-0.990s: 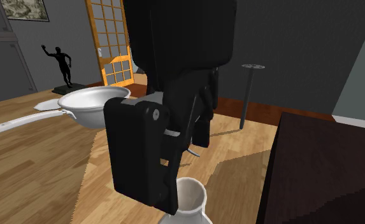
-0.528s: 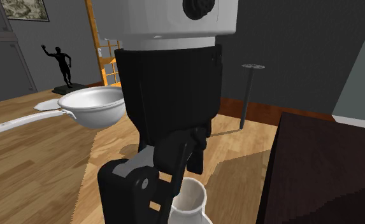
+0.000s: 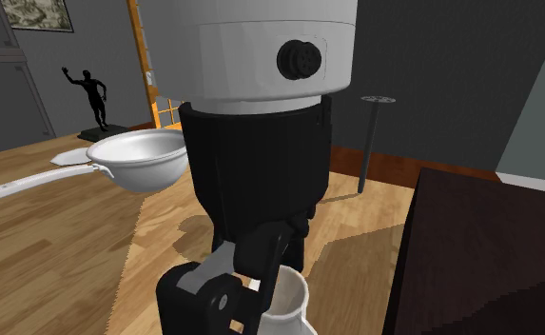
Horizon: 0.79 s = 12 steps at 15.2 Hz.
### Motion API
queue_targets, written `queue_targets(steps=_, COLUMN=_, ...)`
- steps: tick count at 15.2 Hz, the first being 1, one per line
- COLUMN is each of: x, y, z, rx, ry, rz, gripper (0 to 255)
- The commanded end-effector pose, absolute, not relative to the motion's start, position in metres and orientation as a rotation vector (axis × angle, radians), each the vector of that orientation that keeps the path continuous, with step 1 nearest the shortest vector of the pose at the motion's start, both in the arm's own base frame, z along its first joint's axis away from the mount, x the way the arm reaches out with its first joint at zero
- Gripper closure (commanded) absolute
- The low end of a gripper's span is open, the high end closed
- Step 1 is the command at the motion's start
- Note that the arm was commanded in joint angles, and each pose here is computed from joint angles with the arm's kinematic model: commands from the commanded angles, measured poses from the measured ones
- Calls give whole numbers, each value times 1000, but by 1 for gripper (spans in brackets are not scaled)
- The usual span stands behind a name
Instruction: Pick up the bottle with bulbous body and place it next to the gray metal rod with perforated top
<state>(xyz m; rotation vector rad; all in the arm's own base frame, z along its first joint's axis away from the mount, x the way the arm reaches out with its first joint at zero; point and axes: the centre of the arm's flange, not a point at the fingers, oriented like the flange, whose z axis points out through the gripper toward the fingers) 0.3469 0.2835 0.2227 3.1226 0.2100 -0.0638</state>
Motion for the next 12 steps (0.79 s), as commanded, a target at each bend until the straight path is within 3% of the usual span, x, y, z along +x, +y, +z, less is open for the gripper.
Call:
queue_targets(steps=1, x=347, y=283, z=223, rx=3123, ry=210, rz=-64, gripper=0)
queue_targets(steps=2, x=347, y=283, z=223, rx=3123, ry=210, rz=-64, gripper=255)
queue_targets(steps=12, x=347, y=283, z=228, rx=3123, ry=210, rz=-64, gripper=255)
